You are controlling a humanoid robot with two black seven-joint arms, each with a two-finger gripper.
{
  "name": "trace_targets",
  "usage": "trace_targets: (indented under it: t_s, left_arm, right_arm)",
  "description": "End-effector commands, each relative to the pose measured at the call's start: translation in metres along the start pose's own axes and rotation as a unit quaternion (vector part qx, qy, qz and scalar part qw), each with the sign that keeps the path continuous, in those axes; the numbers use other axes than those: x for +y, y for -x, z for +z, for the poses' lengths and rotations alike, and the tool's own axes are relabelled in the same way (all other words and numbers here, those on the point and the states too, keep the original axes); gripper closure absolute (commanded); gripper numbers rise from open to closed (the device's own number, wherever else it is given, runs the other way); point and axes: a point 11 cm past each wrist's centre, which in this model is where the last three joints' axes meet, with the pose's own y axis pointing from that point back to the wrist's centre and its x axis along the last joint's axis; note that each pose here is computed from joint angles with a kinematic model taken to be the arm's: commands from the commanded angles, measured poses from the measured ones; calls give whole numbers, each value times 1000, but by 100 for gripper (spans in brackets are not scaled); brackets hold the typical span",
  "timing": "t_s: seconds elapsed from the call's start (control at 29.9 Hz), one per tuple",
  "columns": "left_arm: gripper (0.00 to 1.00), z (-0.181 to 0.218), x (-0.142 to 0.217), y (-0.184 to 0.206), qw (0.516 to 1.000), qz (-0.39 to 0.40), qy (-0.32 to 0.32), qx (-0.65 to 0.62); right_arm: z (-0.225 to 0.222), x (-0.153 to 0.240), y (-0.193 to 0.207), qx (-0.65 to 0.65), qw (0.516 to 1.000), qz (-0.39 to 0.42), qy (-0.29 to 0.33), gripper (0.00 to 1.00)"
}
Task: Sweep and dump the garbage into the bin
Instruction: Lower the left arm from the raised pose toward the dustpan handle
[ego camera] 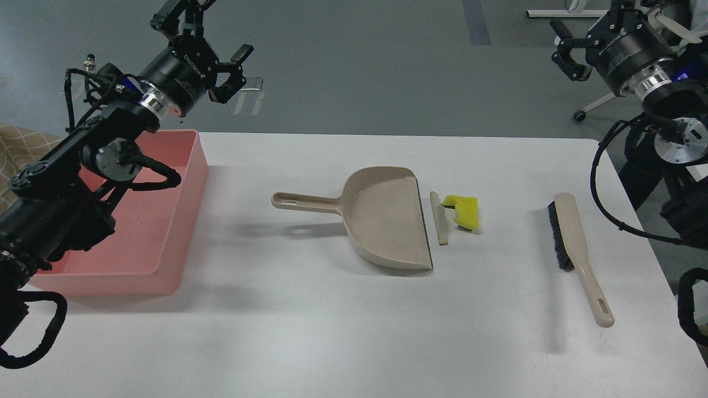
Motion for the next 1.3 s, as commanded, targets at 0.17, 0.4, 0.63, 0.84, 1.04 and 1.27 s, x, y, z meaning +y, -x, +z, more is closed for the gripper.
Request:
trace_targets:
  t_s: [0.17,0.4,0.63,0.84,1.04,1.27]
  left_arm:
    - [2,-5,4,-8,1000,20,-7,-5]
    - [2,2,10,-31,999,53,-1,-1]
    - [2,13,4,-33,998,59,11,-7]
    - [2,4,7,-36,997,80,1,-9]
    - [2,12,3,-13,999,36,15,-6]
    - [2,19,38,13,1000,-17,11,1]
  right_arm:
    - [6,-5,8,-11,1000,-7,2,0]
    - [-1,-4,5,-12,1000,-4,-4,0]
    - [2,-1,3,-12,1000,-1,-4,0]
    - [7,-3,7,-16,1000,-5,-1,0]
    - [7,-2,6,-16,1000,-5,-3,0]
    - [-2,8,-7,-4,1000,5,-7,0]
